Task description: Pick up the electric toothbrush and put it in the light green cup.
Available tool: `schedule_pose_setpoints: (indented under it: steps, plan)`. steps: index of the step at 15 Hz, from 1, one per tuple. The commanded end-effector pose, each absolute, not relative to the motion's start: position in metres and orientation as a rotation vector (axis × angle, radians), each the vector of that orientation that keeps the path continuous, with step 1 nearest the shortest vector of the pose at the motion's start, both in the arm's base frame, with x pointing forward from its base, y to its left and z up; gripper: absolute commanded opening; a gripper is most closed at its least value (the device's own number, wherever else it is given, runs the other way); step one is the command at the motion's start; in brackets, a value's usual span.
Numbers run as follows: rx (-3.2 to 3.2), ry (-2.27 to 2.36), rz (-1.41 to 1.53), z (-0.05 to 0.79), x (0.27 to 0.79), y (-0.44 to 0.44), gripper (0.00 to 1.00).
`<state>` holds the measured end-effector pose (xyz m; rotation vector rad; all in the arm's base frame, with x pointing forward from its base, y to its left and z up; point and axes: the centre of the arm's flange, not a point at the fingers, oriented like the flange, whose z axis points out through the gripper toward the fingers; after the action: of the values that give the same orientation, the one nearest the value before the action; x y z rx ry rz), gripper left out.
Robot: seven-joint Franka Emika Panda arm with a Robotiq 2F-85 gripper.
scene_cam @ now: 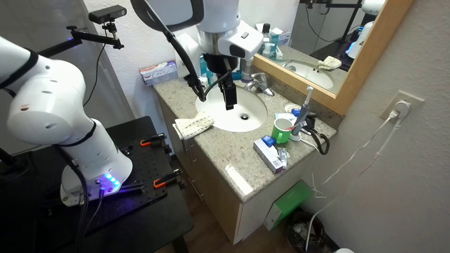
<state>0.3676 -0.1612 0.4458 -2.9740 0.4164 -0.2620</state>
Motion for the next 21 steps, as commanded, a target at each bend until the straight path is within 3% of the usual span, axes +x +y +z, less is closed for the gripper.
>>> schedule_pose_setpoints:
  steps: [1,11,21]
  plan:
    - [-2.928,0.460,-0.303,0.439,0.397,-0.169,1.00]
    - [-2.945,0.568,-0.631,0.392,0.458,-0.162,1.00]
    - [-2.998,0.559,-0.626,0.370,0.475,-0.136,1.00]
